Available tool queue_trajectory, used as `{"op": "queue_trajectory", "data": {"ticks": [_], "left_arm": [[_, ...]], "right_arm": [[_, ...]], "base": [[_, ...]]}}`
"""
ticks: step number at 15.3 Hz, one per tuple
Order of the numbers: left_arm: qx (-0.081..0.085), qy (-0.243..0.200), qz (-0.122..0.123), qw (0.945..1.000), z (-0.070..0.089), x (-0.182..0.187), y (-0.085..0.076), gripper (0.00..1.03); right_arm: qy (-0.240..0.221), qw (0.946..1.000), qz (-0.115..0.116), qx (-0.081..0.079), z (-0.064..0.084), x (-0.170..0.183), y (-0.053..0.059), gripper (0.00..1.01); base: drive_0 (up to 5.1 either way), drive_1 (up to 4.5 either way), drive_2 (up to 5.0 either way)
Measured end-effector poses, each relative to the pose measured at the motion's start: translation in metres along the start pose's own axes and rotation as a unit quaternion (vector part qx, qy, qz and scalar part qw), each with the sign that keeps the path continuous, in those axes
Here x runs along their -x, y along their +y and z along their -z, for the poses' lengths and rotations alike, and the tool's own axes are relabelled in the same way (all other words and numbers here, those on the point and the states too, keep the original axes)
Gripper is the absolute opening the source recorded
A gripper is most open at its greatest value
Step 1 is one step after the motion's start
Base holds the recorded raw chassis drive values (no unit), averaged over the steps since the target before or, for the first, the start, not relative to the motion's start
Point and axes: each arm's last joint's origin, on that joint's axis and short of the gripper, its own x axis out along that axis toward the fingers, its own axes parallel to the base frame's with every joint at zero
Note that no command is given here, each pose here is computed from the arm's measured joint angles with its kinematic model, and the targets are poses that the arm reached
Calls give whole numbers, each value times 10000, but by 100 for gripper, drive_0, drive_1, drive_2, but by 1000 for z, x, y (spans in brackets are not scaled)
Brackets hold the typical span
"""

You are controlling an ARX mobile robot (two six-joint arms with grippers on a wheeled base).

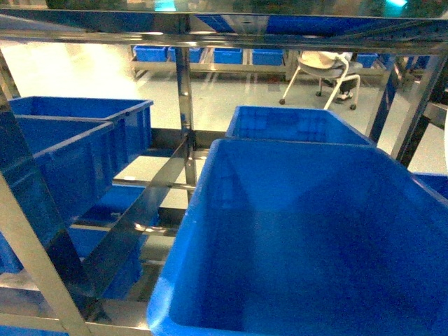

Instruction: Place blue tray on left shelf second layer neatly

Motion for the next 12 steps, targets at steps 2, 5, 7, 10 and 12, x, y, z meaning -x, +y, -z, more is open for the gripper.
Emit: {"op": "queue_trajectory", "data": {"ticks": [2,5,7,10,12], "left_arm": [[0,19,-2,10000,0,0,0,98],[0,35,12,10000,1,0,0,98],[2,21,-14,10000,0,0,0,98],[0,-8,-5,10000,0,0,0,98],[0,19,5,10000,0,0,0,98]], "right_arm": [[30,10000,-43,1,1,0,0,2],[52,10000,-11,1,1,0,0,2],[37,10000,-23,3,1,0,0,2],[31,10000,-14,1,1,0,0,2],[29,10000,-16,3,1,0,0,2]], "base": [[0,0,0],[-230,-96,312],[-16,-164,131],[0,0,0],[0,0,0]]}}
